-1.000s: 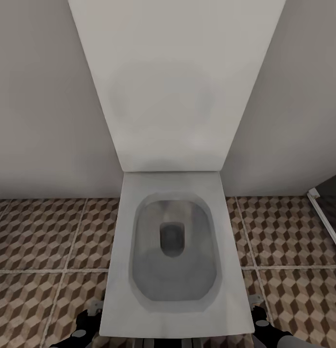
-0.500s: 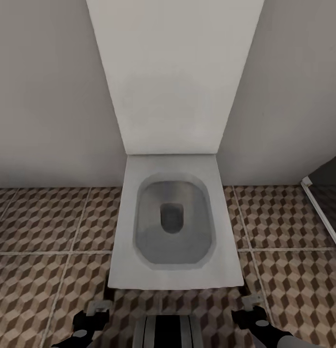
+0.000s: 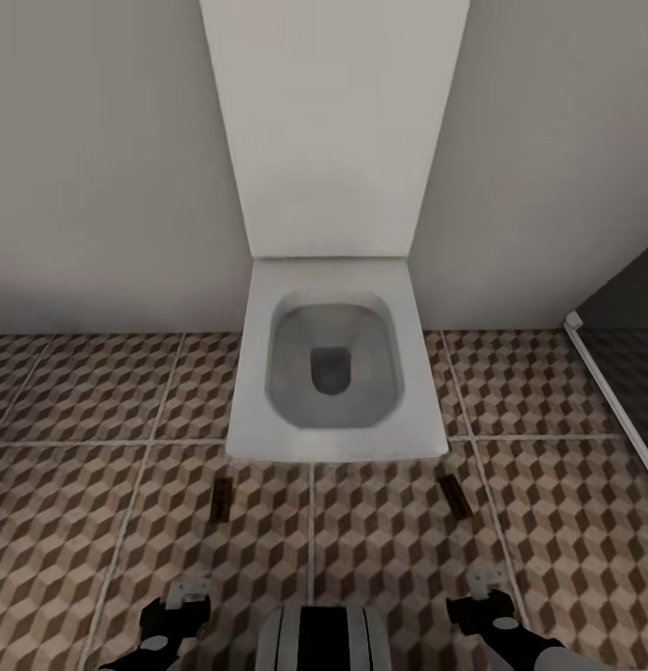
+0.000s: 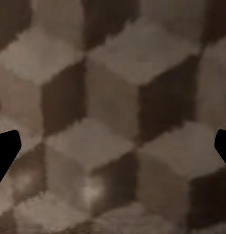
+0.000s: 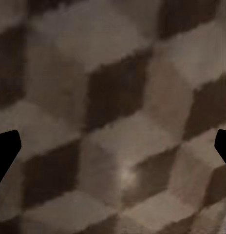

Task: Take the four mousetraps from the cabinet in the bathroom and place them on the bathroom floor. Make sure all four end up on the same floor surface, and ensure that at least two of them are either under or directly next to the same bathroom sink.

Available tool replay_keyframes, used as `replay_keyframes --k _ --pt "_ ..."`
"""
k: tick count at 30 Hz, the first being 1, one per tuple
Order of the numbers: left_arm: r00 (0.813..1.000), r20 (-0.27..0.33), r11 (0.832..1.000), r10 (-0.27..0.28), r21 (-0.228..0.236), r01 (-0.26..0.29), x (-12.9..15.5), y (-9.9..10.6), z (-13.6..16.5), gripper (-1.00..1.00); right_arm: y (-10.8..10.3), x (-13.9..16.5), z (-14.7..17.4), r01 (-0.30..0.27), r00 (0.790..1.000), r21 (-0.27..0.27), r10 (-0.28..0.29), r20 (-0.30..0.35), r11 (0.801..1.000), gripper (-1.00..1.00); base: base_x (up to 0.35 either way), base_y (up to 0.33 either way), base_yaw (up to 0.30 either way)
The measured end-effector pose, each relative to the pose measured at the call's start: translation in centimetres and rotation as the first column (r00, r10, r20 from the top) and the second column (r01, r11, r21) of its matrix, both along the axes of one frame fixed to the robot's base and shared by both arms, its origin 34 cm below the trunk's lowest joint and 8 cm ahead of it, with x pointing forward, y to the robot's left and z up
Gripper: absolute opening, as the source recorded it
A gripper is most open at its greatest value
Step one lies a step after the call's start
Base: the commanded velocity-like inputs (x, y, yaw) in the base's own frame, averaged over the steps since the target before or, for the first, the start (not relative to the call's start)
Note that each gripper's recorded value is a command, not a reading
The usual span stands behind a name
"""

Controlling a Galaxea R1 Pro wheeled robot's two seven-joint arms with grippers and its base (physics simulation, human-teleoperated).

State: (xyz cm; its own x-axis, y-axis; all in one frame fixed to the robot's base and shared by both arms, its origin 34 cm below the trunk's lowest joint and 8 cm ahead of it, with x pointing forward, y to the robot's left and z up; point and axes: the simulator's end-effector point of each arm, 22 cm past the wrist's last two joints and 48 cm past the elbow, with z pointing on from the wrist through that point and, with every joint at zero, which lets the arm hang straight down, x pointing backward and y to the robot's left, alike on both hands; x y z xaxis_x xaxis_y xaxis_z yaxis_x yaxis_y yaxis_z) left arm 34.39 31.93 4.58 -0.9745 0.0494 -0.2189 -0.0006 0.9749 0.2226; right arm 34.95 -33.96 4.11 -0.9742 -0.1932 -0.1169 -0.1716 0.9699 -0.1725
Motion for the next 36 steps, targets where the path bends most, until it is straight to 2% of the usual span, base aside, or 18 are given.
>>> replay_keyframes --k 36 --pt "1.0 0.0 1.0 -0.002 -0.007 0.002 0.01 -0.12 -0.03 1.0 0.01 0.04 0.01 -0.001 1.0 0.0 0.001 0.002 1.0 1.0 -0.332 0.0 0.0"
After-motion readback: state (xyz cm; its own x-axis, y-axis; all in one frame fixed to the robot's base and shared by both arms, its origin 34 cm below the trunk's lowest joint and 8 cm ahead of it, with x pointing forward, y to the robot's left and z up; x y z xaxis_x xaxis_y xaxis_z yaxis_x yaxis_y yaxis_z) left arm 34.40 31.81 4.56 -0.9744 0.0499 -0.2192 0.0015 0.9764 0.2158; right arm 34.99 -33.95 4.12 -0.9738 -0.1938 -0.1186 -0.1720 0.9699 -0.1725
